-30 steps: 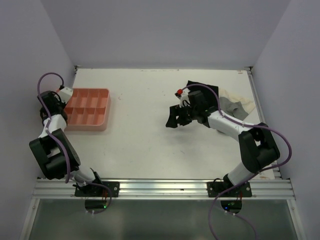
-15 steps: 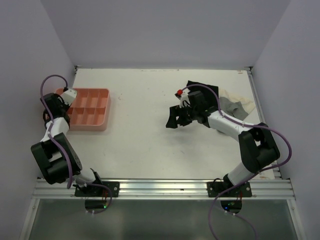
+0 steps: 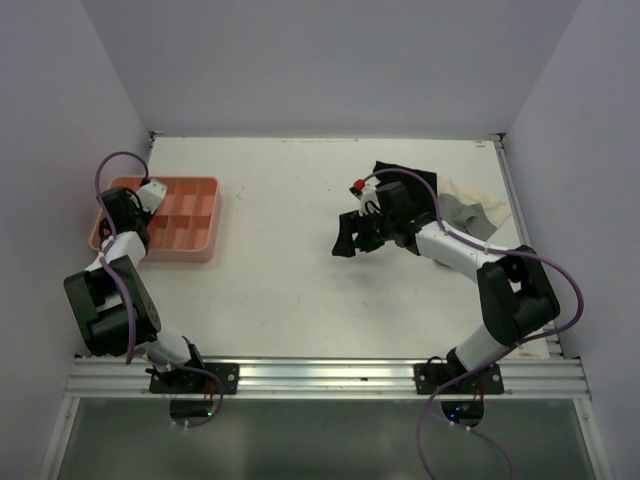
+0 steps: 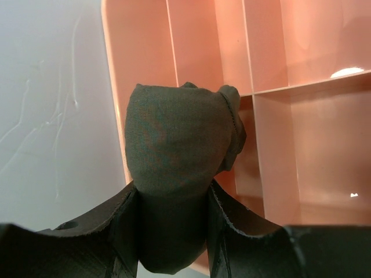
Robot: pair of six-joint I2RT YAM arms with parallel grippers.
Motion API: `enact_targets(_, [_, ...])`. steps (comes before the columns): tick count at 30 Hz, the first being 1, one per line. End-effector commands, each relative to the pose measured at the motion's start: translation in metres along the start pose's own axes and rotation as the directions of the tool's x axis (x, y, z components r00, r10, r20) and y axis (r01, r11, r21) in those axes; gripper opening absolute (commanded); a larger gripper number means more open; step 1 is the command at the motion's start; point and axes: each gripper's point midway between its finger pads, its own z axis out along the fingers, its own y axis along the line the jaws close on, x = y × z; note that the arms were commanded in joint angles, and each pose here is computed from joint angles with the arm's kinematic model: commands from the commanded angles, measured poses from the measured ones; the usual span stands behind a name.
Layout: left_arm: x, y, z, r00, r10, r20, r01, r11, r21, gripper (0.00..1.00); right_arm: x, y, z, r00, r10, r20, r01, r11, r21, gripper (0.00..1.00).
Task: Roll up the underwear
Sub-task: Place the rolled underwear into the container
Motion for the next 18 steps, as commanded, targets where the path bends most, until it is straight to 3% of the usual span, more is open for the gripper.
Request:
enact_targets(1, [-0.004, -0.006, 0.002, 1.0, -0.022, 0.009, 0.022, 1.0, 0.01, 0.0, -0.009, 0.004, -0.006, 0.999, -0.033, 0.026, 0.034, 0.999, -0.006, 0.78])
enact_targets(18, [0.005, -0.059, 0.007, 0.987, -0.127, -0.098, 0.148, 0.956, 0.252, 0.0, -0.007, 0.004, -0.004, 1.0, -0.024, 0.019, 0.024, 1.0, -0.009, 0.79])
